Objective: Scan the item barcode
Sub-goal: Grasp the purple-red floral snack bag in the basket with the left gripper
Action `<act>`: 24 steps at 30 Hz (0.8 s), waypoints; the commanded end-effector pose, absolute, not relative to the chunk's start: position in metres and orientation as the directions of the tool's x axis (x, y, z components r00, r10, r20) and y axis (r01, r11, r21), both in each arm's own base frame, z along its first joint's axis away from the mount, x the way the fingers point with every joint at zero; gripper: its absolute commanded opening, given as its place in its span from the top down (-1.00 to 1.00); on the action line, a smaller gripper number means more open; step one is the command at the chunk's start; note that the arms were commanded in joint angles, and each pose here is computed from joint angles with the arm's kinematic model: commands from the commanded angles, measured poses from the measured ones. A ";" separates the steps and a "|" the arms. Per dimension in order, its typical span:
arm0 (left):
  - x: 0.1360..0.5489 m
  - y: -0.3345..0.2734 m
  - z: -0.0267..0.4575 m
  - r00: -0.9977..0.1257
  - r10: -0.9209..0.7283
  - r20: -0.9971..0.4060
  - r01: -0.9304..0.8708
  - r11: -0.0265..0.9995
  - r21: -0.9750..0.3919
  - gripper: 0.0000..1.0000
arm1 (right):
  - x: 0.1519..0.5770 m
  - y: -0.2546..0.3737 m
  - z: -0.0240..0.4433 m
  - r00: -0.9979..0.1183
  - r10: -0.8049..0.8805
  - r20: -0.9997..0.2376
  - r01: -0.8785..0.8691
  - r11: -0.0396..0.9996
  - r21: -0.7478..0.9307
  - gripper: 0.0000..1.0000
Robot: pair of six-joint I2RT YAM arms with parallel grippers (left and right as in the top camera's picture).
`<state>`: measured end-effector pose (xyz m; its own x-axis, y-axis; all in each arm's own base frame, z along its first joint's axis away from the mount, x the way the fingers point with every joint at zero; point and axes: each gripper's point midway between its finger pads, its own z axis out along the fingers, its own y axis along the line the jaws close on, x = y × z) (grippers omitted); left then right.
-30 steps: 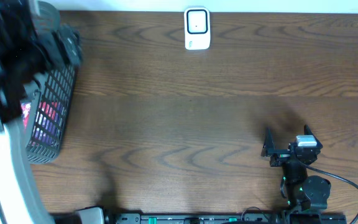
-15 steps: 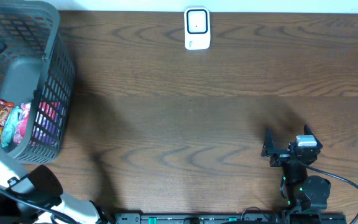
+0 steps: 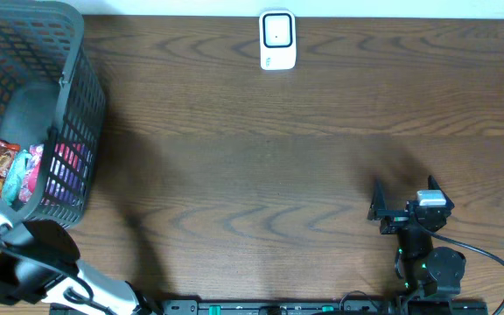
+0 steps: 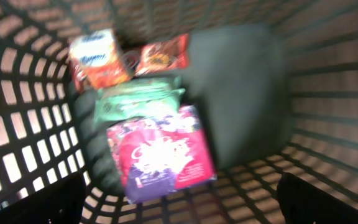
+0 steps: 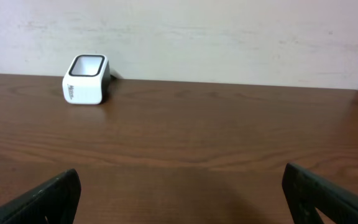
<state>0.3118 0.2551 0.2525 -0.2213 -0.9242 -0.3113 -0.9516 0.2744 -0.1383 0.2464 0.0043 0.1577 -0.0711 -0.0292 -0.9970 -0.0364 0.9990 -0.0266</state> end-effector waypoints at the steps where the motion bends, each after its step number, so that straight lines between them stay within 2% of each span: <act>1: 0.305 0.259 0.221 -0.195 -0.945 -0.262 -0.975 0.216 -0.051 -0.96 | 0.246 0.007 0.157 -0.070 -0.038 -0.997 -0.049 0.998 -0.035 -0.99; 8: 0.300 0.250 0.170 -0.227 -0.963 -0.147 -0.974 0.222 0.050 -0.97 | 0.246 0.007 0.157 -0.070 -0.038 -0.997 -0.049 0.998 -0.035 -0.98; 13: 0.303 0.239 0.139 -0.246 -0.964 -0.103 -0.967 0.237 0.088 -0.77 | 0.246 0.007 0.157 -0.070 -0.038 -0.997 -0.049 0.998 -0.035 -0.99; 17: 0.309 0.229 0.113 -0.273 -0.958 -0.091 -0.959 0.263 0.102 -0.77 | 0.246 0.007 0.157 -0.070 -0.038 -0.997 -0.049 0.998 -0.035 -0.99; 24: 0.294 0.235 0.078 -0.236 -0.959 -0.156 -0.959 0.204 0.199 -0.78 | 0.246 0.008 0.157 -0.070 -0.038 -0.997 -0.049 0.998 -0.035 -0.98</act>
